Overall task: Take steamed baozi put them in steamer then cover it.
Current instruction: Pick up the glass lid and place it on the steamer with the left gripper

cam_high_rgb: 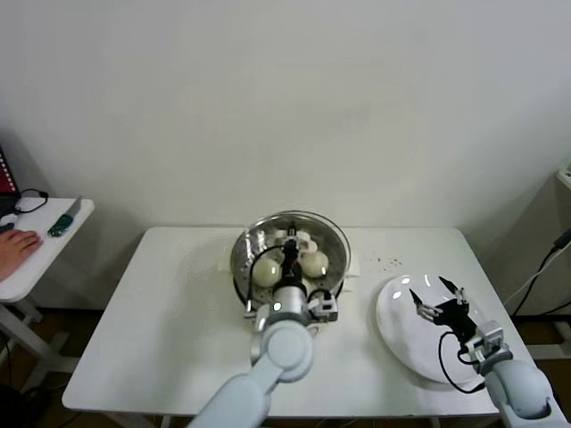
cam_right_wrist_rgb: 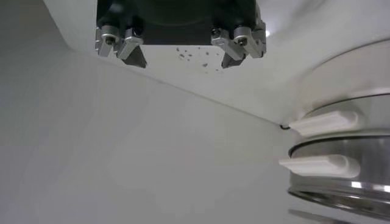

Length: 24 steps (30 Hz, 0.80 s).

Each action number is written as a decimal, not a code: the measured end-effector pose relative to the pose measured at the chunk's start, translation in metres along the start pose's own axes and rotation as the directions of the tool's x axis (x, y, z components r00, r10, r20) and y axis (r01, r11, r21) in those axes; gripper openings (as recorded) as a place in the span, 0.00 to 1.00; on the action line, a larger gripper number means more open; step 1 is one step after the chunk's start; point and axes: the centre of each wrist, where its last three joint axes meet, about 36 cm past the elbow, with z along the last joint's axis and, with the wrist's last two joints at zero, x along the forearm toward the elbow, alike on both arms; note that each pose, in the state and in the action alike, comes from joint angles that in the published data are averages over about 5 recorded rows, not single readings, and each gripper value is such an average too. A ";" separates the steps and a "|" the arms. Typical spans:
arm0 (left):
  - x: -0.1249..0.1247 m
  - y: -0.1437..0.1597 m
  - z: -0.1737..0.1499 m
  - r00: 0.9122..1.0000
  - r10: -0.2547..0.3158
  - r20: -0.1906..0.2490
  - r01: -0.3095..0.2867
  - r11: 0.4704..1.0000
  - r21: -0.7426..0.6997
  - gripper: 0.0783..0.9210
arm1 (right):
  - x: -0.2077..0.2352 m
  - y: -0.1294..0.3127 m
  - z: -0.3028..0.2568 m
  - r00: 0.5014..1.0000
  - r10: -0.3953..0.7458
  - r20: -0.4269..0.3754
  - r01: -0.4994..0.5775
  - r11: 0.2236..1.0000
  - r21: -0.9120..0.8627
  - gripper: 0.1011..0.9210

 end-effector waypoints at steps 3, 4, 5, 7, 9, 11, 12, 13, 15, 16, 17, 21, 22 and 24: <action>-0.003 -0.003 -0.002 1.000 0.001 -0.001 -0.001 1.000 0.003 0.09 | 0.000 0.001 0.001 1.000 0.000 0.001 0.000 1.000 0.000 0.88; -0.004 -0.004 -0.002 1.000 0.002 -0.001 -0.002 1.000 0.003 0.09 | 0.001 0.001 0.001 1.000 0.001 0.002 -0.001 1.000 0.000 0.88; -0.005 -0.005 -0.003 1.000 0.004 -0.002 -0.004 1.000 0.003 0.09 | 0.001 0.001 0.001 1.000 0.001 0.002 -0.001 1.000 0.000 0.88; -0.007 -0.007 -0.003 1.000 0.007 -0.002 -0.007 1.000 0.001 0.09 | 0.001 0.000 0.001 1.000 0.002 0.002 -0.002 1.000 0.000 0.88; -0.009 -0.008 -0.002 1.000 0.008 -0.004 -0.008 1.000 -0.001 0.09 | 0.002 0.000 0.002 1.000 0.002 0.002 -0.002 1.000 -0.001 0.88; -0.011 -0.010 -0.001 1.000 0.009 -0.006 -0.009 1.000 -0.005 0.09 | 0.002 0.000 0.002 1.000 0.003 0.001 -0.003 1.000 -0.001 0.88; -0.011 -0.010 0.000 1.000 0.010 -0.007 -0.010 1.000 -0.007 0.09 | 0.002 0.000 0.003 1.000 0.002 0.000 -0.002 1.000 0.000 0.88; -0.012 -0.011 0.001 1.000 0.010 -0.008 -0.011 1.000 -0.009 0.09 | 0.003 -0.001 0.003 1.000 0.002 0.000 -0.002 1.000 0.000 0.88; -0.012 -0.012 0.003 1.000 0.012 -0.013 -0.012 1.000 -0.013 0.09 | 0.003 -0.001 0.004 1.000 0.000 0.000 0.000 1.000 0.001 0.88; -0.012 -0.013 0.004 1.000 0.013 -0.015 -0.013 1.000 -0.015 0.09 | 0.003 -0.002 0.004 1.000 0.000 0.000 0.000 1.000 0.001 0.88; -0.012 -0.014 0.006 1.000 0.014 -0.018 -0.015 1.000 -0.017 0.09 | 0.003 -0.002 0.004 1.000 -0.001 -0.001 0.001 1.000 0.002 0.88; -0.011 -0.017 0.010 0.999 0.017 -0.028 -0.018 1.000 -0.025 0.09 | 0.002 -0.001 0.005 1.000 -0.003 0.000 0.003 1.000 0.002 0.88; -0.011 -0.018 0.010 0.999 0.017 -0.029 -0.018 0.999 -0.027 0.09 | 0.002 -0.001 0.005 1.000 -0.004 0.000 0.004 1.000 0.002 0.88; -0.012 -0.019 0.012 0.999 0.017 -0.031 -0.018 0.999 -0.030 0.09 | 0.002 0.000 0.005 1.000 -0.005 0.001 0.005 1.000 0.001 0.88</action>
